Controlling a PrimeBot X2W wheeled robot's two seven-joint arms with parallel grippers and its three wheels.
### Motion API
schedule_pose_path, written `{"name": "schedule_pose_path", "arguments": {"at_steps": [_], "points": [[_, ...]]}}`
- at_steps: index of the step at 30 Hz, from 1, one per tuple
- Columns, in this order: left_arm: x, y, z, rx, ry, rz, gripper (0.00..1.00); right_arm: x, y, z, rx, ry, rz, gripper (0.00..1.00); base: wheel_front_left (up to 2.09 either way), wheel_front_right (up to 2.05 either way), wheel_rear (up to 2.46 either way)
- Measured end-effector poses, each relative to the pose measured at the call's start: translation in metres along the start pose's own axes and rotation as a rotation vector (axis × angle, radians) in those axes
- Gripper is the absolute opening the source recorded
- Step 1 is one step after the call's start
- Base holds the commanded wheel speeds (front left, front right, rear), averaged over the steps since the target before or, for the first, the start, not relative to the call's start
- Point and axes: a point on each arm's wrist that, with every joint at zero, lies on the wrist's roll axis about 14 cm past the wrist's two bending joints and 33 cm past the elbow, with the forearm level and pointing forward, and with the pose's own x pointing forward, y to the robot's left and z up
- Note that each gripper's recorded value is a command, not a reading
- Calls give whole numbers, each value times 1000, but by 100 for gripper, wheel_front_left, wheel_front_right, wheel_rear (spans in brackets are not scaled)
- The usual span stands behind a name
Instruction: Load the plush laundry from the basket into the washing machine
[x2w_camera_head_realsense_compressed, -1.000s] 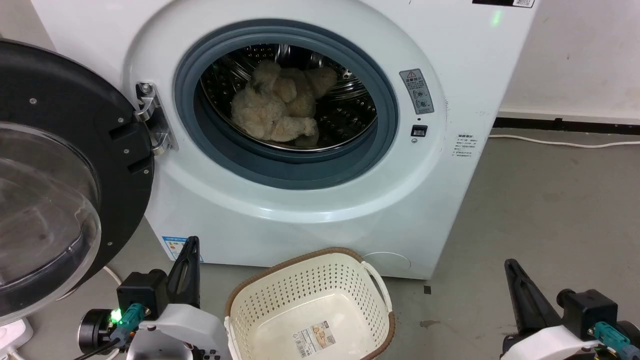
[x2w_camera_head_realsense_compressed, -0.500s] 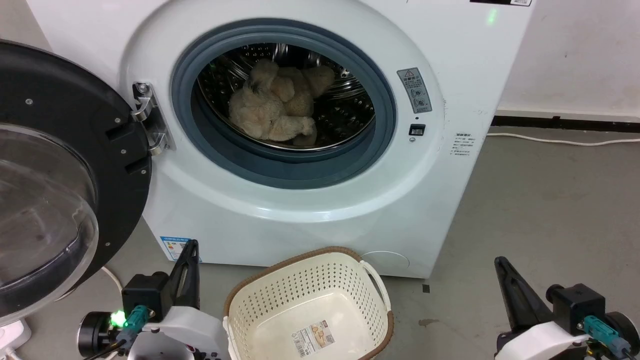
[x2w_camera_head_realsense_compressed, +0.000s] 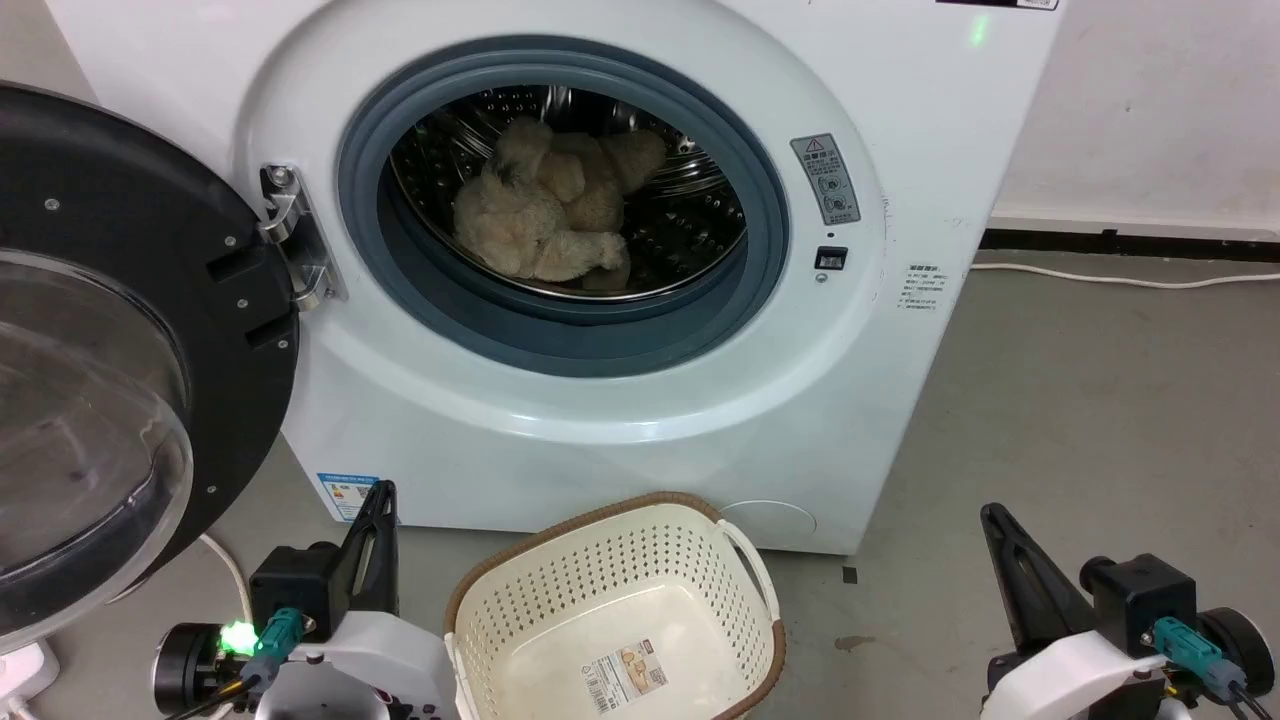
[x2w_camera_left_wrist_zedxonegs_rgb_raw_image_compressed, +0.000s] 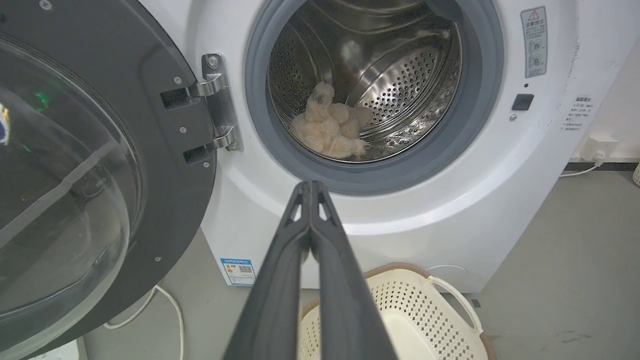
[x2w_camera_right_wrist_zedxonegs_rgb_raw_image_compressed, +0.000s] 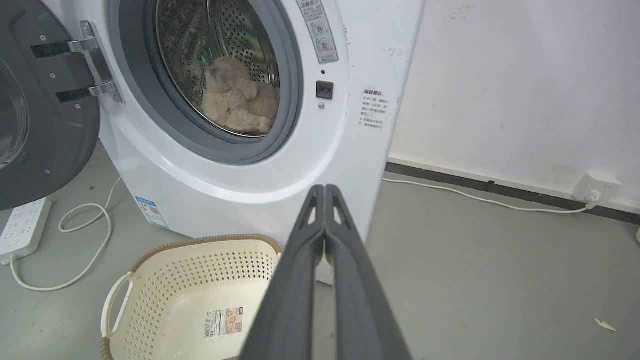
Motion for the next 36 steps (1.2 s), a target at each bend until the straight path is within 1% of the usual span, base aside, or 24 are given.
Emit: {"name": "schedule_pose_path", "arguments": {"at_steps": [11, 36], "points": [[0, 0, -2, 18, 13, 7, 0, 3, 1, 2, -10, -1, 4, 0, 0, 0, 0], [0, 1, -2, 18, 13, 10, 0, 3, 1, 2, -10, 0, 5, 0, 0, 0, 0]]}}
